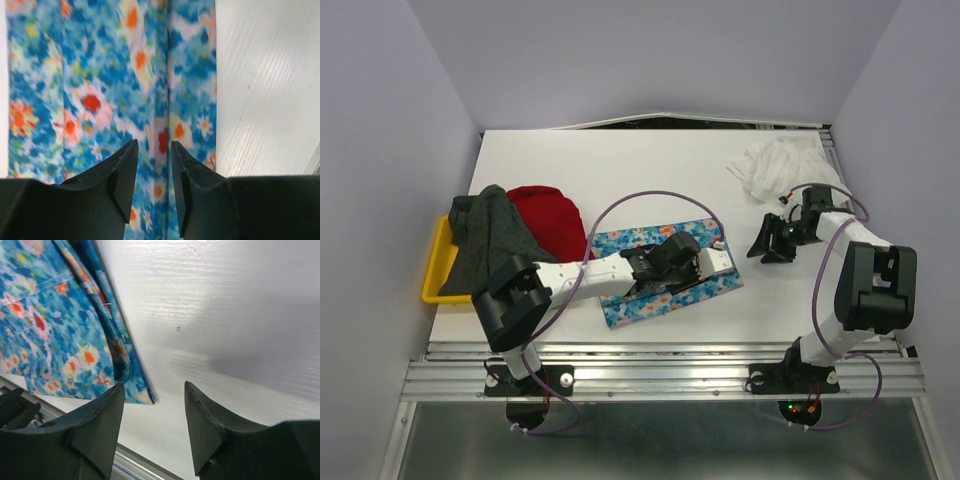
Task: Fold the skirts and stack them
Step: Fold the skirt
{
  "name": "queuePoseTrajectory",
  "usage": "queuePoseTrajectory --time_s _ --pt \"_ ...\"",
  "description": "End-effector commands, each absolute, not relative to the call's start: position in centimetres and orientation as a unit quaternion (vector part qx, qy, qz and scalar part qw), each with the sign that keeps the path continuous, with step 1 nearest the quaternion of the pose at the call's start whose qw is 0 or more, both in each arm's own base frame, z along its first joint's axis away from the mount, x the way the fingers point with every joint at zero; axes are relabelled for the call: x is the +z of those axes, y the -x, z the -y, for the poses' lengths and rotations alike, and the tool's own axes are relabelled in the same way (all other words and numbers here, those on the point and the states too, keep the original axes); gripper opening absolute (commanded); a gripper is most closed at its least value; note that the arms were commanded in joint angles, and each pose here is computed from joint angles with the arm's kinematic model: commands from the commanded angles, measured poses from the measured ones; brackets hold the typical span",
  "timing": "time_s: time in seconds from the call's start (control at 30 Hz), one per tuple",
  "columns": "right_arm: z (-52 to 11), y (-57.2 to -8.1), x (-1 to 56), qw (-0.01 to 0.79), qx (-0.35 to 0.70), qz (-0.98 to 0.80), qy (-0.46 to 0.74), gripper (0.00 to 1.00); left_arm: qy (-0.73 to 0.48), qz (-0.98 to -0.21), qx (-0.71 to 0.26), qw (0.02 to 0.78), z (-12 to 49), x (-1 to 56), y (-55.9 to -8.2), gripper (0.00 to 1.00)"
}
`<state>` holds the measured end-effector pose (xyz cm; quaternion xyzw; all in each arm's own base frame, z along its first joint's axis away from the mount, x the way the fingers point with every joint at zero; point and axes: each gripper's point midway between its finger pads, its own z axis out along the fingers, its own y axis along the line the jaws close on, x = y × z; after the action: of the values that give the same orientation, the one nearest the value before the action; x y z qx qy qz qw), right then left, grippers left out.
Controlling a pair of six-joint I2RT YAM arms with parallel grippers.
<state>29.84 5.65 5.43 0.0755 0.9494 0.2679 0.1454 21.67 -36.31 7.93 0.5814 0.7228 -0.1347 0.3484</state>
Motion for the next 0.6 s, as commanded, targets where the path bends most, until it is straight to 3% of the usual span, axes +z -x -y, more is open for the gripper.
queuePoseTrajectory --time_s 0.0,0.1,0.57 --pt "-8.4 -28.5 7.5 0.116 0.354 -0.925 -0.077 0.53 -0.556 -0.709 -0.157 0.405 40.8 11.5 -24.0 0.44" --pt "-9.2 -26.7 5.5 0.053 0.374 -0.920 -0.101 0.48 -0.552 -0.713 -0.165 0.399 42.3 10.9 -24.3 0.44" --pt "-7.7 -26.6 0.5 -0.010 0.322 -0.939 -0.122 0.39 -0.570 -0.715 -0.177 0.364 44.0 7.6 -24.1 0.40"
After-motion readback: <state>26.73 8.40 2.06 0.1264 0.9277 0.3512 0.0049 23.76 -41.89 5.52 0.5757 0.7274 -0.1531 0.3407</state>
